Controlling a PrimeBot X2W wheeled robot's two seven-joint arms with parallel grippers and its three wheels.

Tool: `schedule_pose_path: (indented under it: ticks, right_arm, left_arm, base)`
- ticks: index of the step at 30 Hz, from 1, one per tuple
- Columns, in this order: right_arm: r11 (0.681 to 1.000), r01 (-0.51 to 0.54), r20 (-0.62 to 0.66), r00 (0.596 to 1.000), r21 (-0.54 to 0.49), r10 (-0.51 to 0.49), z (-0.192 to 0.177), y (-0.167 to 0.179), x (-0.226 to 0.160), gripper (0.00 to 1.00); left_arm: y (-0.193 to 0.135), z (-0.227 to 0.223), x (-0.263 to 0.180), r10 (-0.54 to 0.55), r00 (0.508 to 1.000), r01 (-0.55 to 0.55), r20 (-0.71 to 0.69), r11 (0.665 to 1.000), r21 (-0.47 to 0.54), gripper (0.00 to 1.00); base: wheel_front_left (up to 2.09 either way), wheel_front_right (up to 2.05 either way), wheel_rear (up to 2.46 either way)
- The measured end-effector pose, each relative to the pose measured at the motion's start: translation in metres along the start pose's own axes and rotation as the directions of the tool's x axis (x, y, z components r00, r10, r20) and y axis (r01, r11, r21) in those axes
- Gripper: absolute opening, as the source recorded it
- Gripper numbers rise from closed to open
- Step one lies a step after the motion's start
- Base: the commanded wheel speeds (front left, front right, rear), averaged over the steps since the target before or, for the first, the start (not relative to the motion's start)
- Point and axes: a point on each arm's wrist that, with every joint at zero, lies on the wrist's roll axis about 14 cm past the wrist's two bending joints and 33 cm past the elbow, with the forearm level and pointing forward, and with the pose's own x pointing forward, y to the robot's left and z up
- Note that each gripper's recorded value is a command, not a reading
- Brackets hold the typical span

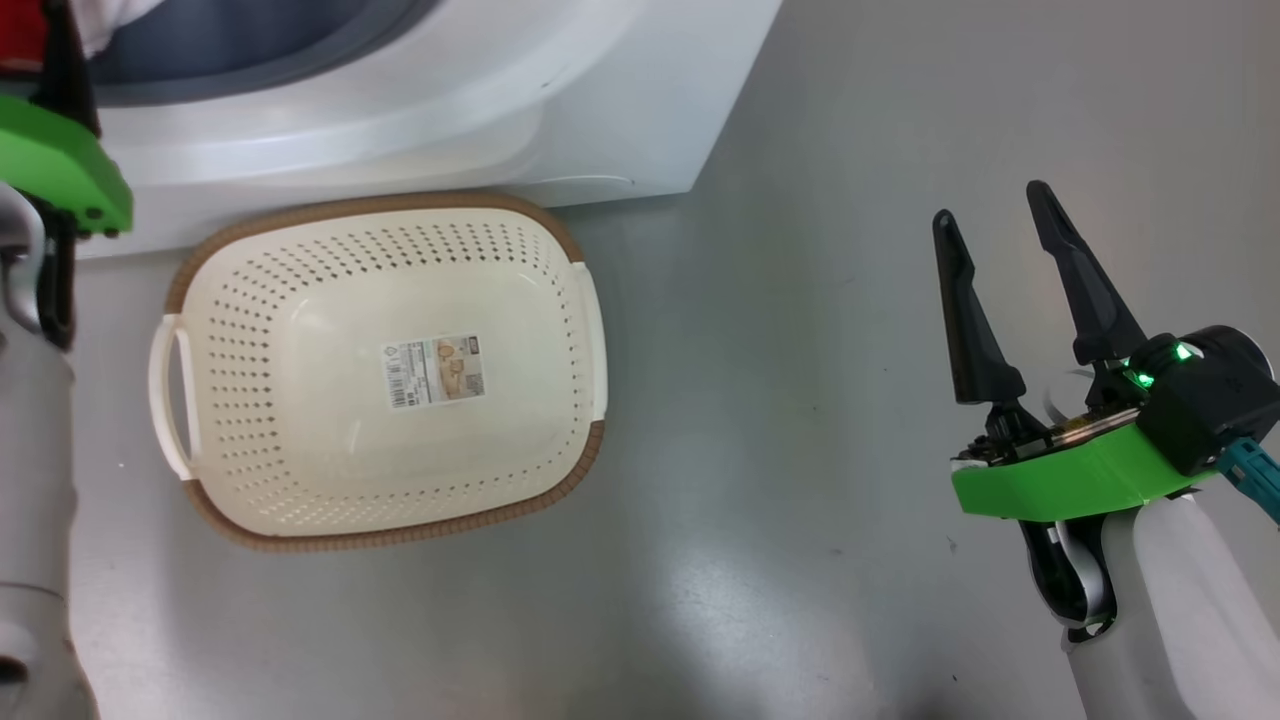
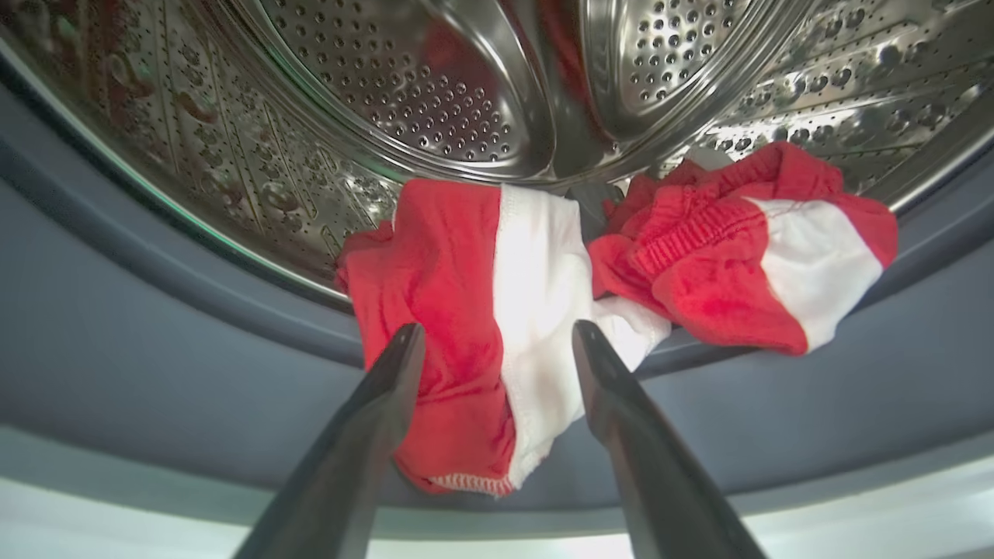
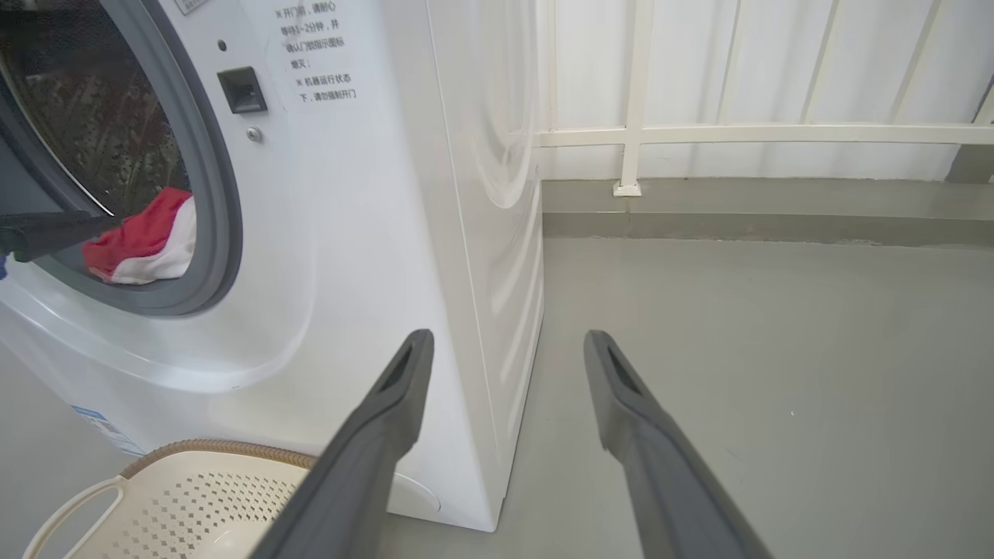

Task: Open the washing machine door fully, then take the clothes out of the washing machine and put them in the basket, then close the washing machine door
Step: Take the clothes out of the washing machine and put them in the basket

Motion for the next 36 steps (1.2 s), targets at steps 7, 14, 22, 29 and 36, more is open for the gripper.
schedule_pose_path:
  ticks: [7,14,22,29,36]
  right_arm:
    - [1.000,0.008,0.010,1.000,0.003,-0.008,0.003,-0.005,0.002,1.00]
    - [1.000,0.019,0.003,1.000,0.009,-0.019,0.000,-0.009,0.000,1.00]
    - [1.000,0.024,0.000,1.000,0.013,-0.024,0.000,-0.010,-0.002,1.00]
    - [0.999,0.025,0.004,1.000,0.033,-0.025,0.001,-0.010,-0.001,1.00]
    - [0.999,0.012,0.017,1.000,0.036,-0.013,0.008,-0.004,-0.002,1.00]
  left_arm:
    - [0.002,-0.027,0.012,0.002,0.988,0.020,-0.157,0.990,0.139,1.00]
    - [0.008,-0.040,0.016,0.037,0.971,0.020,-0.235,0.971,0.240,1.00]
    - [0.012,-0.048,0.017,0.054,0.961,0.029,-0.273,0.956,0.291,0.00]
    - [0.016,-0.038,0.017,0.063,0.974,0.000,-0.219,0.962,0.273,0.00]
    - [0.013,-0.009,0.012,0.058,0.993,-0.039,-0.101,0.982,0.186,0.00]
  base:
    - [0.00,0.00,0.00]
    - [0.00,0.00,0.00]
    - [0.00,0.00,0.00]
    - [0.00,0.00,0.00]
    - [0.00,0.00,0.00]
